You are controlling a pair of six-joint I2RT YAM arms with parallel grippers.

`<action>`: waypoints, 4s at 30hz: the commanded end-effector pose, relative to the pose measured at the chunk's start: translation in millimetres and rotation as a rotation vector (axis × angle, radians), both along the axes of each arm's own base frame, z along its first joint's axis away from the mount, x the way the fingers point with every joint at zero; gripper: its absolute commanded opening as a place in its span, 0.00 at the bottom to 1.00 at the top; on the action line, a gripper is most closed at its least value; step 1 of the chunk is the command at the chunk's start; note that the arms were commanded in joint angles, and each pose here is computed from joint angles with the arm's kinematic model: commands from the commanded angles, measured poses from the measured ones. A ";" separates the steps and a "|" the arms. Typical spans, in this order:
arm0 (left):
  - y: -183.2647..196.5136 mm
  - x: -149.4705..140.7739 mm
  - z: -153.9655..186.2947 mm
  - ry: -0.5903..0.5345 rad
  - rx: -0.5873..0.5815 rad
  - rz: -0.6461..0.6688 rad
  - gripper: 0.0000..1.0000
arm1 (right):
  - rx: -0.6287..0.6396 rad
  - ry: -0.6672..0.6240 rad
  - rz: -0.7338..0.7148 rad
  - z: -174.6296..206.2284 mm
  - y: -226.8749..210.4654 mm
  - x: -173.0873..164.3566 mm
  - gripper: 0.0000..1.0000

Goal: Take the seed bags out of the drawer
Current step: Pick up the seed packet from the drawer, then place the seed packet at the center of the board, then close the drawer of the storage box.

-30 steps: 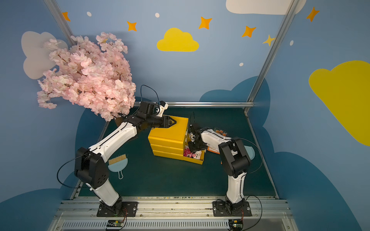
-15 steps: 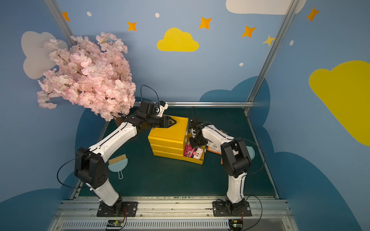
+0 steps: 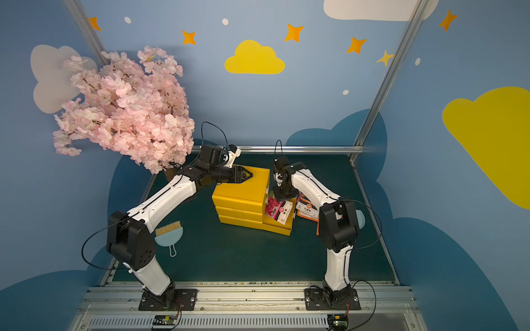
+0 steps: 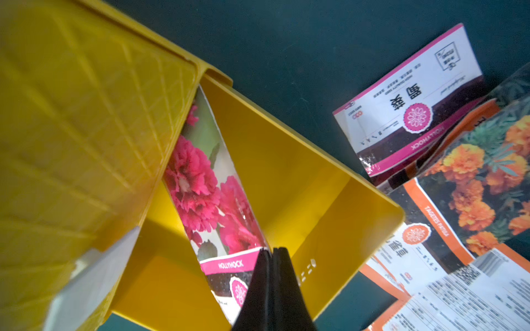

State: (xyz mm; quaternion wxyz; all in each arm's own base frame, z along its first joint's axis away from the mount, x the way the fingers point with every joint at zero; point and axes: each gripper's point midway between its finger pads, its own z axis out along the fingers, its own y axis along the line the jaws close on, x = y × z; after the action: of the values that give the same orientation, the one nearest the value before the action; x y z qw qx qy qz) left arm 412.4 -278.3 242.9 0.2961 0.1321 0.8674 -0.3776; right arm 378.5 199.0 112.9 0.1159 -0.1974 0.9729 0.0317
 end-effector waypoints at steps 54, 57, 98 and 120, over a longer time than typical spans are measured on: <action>30.6 -51.3 -112.5 0.427 0.213 0.051 0.50 | 0.337 -0.053 -0.758 -18.0 -208.9 -7.5 0.52; 30.5 -51.2 -112.3 0.427 0.214 0.051 0.50 | 0.335 -0.065 -0.718 -11.8 -195.5 -12.0 0.53; 38.2 -63.4 -116.1 0.429 0.227 0.059 0.50 | 0.583 0.151 -0.398 -46.0 -10.8 -4.9 0.49; 38.4 -66.2 -117.9 0.431 0.224 0.059 0.50 | 0.800 0.262 -0.306 -46.3 69.9 0.7 0.57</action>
State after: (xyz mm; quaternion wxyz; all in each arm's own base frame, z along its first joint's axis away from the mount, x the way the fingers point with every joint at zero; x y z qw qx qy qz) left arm 402.2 -273.0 242.5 0.3017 0.1268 0.8648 -0.3808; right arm 377.8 248.1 57.0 0.0575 0.0337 0.9259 0.3718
